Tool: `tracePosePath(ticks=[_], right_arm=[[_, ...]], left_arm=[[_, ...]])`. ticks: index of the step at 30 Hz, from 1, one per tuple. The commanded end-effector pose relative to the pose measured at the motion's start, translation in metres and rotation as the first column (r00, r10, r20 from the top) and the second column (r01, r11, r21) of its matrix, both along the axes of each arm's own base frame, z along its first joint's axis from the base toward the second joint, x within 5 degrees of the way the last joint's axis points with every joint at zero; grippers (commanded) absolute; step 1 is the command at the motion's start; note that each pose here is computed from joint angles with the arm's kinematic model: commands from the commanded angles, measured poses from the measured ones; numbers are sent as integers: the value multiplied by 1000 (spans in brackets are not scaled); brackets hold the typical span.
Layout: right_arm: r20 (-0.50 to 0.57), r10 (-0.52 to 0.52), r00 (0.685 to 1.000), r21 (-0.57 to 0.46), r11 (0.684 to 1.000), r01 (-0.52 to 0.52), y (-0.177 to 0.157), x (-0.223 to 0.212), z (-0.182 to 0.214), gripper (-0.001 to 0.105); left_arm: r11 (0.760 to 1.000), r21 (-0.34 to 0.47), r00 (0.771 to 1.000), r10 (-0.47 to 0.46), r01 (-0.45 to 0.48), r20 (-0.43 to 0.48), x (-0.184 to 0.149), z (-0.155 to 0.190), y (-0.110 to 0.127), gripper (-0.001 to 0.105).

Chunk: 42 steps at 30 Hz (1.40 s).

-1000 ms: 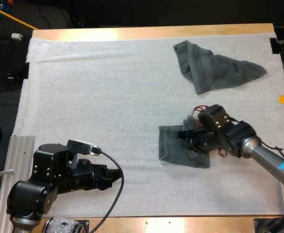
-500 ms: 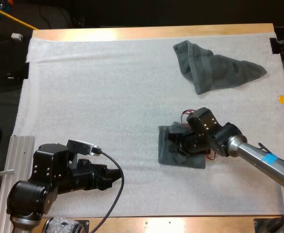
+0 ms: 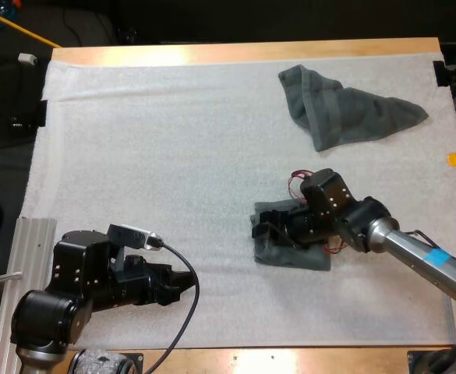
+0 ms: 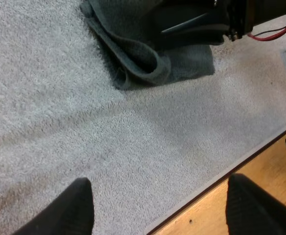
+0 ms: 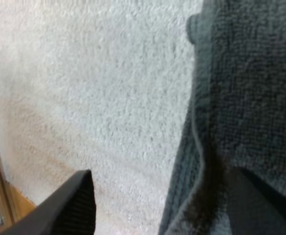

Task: Pick towel from pile, fold and stack

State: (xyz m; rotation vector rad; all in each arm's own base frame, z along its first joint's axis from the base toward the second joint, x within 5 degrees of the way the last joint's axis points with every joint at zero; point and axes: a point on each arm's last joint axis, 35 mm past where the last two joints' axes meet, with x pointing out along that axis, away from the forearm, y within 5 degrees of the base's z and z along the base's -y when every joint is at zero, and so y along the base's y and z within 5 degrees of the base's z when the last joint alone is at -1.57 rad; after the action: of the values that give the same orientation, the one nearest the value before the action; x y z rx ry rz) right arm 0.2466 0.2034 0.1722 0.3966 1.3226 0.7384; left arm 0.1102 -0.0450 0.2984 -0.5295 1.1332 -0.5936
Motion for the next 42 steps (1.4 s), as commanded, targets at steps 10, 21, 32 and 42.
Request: tracePosePath(ticks=[10, 21, 32, 42], right_arm=[[33, 53, 998, -65, 997, -51, 21, -20, 2, 58], [103, 39, 994, -113, 993, -28, 26, -22, 2, 58], [253, 42, 966, -173, 985, 2, 7, -35, 48, 58], [355, 73, 932, -269, 963, 27, -37, -76, 105, 58]], left_arm=[[1000, 0, 1000, -8, 8, 14, -1, 2, 0, 56], [1000, 1, 1000, -10, 10, 15, -1, 2, 0, 56], [1000, 9, 999, -26, 26, 32, -1, 2, 0, 56], [1000, 5, 998, -26, 26, 54, 1, 4, -1, 56]])
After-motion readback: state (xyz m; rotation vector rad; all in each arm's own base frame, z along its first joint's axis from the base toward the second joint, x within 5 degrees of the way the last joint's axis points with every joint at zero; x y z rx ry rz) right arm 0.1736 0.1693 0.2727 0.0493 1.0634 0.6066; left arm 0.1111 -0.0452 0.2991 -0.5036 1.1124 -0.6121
